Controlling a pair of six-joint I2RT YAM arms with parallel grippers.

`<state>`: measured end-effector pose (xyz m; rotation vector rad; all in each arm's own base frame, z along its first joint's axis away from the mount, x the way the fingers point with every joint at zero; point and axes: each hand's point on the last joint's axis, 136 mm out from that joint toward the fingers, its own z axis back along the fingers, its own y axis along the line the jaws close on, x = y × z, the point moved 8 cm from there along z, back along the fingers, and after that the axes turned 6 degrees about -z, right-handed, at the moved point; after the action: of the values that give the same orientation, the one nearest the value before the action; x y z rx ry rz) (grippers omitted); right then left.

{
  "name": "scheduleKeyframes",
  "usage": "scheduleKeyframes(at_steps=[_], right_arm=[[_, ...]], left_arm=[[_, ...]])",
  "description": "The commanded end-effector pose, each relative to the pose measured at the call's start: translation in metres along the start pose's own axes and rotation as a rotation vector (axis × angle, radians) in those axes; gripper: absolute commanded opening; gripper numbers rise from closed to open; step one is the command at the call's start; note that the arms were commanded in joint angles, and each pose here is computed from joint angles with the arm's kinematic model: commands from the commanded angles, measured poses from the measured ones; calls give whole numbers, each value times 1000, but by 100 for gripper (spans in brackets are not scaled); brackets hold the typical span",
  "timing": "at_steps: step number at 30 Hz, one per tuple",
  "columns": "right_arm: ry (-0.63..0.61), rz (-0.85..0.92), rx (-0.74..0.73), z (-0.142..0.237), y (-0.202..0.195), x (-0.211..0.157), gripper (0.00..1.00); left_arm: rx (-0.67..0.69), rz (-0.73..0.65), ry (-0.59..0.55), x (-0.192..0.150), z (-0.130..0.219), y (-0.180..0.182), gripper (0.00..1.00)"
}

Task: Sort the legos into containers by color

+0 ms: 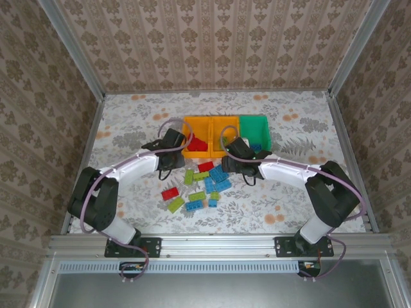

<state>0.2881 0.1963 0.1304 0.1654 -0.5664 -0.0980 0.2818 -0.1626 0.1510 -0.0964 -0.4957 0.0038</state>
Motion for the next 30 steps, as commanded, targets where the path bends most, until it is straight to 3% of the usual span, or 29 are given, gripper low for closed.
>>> scheduleKeyframes(at_steps=[1,5,14,20,26,30], right_arm=[[-1,-68,41,-2,8,6,79],[4,-114,41,-7,11,7,77],[23,-158,36,-22,16,7,74],[42,-157,3,-33,18,9,68],[61,-162,-2,-42,18,5,63],[67,-159,-17,-44,16,3,54]], left_arm=[[-40,-93,-103,26,25,-15,27],[-83,-175,-137,47,26,-34,28],[-95,-248,-113,83,-11,-63,29],[-75,-195,-87,91,-29,-62,37],[-90,-180,-104,79,-23,-65,55],[-78,-196,-105,70,-17,-60,60]])
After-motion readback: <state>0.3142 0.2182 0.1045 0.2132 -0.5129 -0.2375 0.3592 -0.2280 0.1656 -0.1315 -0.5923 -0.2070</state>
